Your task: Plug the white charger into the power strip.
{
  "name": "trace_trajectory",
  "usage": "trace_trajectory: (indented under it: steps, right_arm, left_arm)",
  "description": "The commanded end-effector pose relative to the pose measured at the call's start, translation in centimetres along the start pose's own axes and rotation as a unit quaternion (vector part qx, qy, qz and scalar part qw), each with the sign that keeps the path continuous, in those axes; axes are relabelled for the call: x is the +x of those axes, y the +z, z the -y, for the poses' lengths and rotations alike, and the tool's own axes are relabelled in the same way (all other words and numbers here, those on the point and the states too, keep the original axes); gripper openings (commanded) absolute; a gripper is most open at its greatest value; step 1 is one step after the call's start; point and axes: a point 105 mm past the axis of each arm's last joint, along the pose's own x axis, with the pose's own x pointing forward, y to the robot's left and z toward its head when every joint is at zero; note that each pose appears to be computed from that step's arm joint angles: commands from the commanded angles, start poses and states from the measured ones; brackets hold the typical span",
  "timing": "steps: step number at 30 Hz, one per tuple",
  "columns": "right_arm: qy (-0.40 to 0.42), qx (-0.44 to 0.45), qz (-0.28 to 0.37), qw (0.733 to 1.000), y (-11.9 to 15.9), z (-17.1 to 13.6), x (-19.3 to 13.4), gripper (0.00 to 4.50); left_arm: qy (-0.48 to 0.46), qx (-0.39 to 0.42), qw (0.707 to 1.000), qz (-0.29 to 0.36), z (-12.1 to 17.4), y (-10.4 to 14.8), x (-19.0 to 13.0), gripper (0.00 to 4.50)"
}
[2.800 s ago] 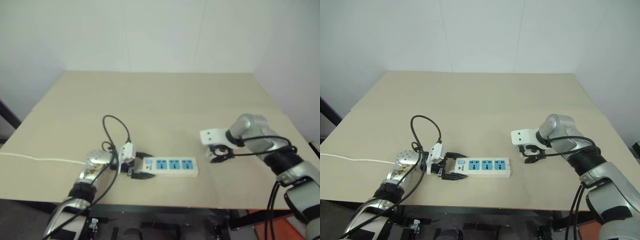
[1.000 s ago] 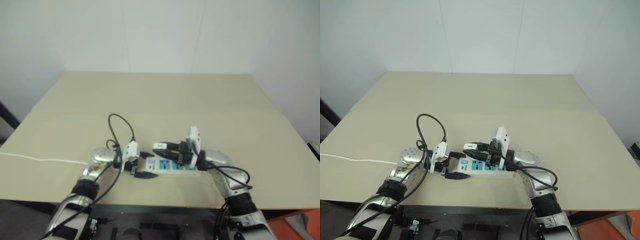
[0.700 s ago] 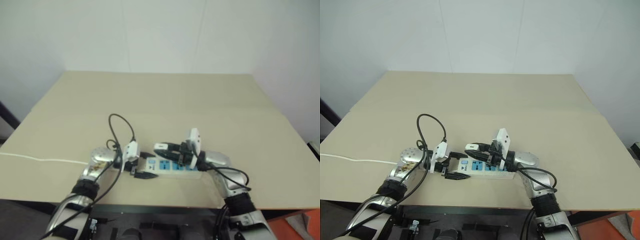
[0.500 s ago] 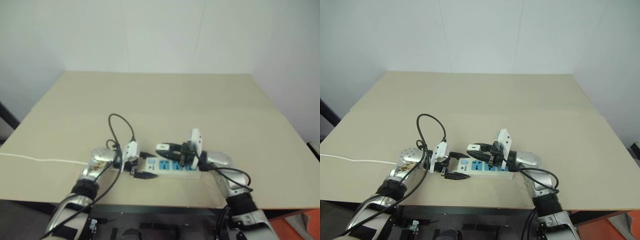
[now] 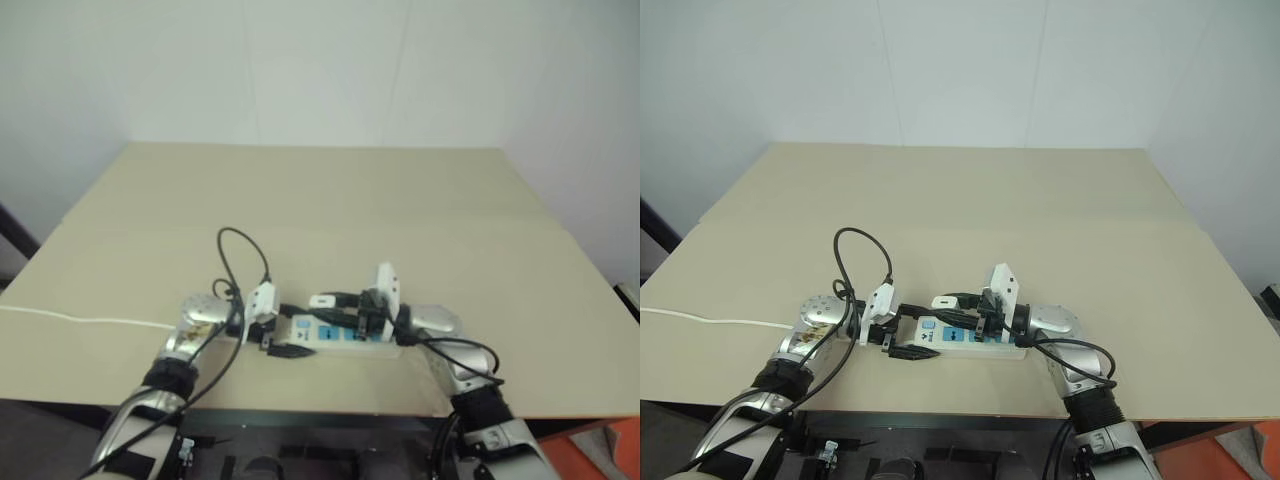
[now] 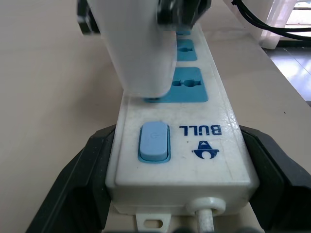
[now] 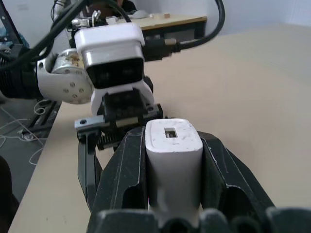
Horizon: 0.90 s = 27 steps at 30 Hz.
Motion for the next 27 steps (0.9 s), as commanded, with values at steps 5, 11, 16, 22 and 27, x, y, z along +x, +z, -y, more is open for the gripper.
trace_trajectory:
  steps: [5, 11, 16, 22, 27]
  right_arm:
    - [-0.009, -0.007, -0.037, 0.999, -1.5, 0.7, -1.3, 1.13]
    - [-0.016, 0.005, -0.083, 0.996, -3.0, 1.3, -3.8, 1.13]
    - [-0.017, 0.034, -0.121, 0.992, -4.5, 1.4, -5.3, 1.13]
    - [-0.008, 0.043, -0.143, 0.989, -5.6, 1.1, -5.5, 1.13]
    - [0.007, 0.058, -0.166, 0.984, -6.5, 0.7, -5.5, 1.13]
  left_arm:
    - [-0.025, 0.001, 0.999, -0.022, 0.6, -0.4, 0.2, 3.29]
    - [-0.019, 0.0, 1.0, -0.024, 0.4, -0.5, 0.0, 3.29]
    - [-0.014, -0.001, 0.999, -0.029, 0.3, -0.6, -0.4, 3.29]
    - [-0.006, -0.001, 0.999, -0.031, 0.1, -0.6, -0.7, 3.29]
    - [-0.001, -0.001, 0.999, -0.034, 0.0, -0.6, -0.9, 3.29]
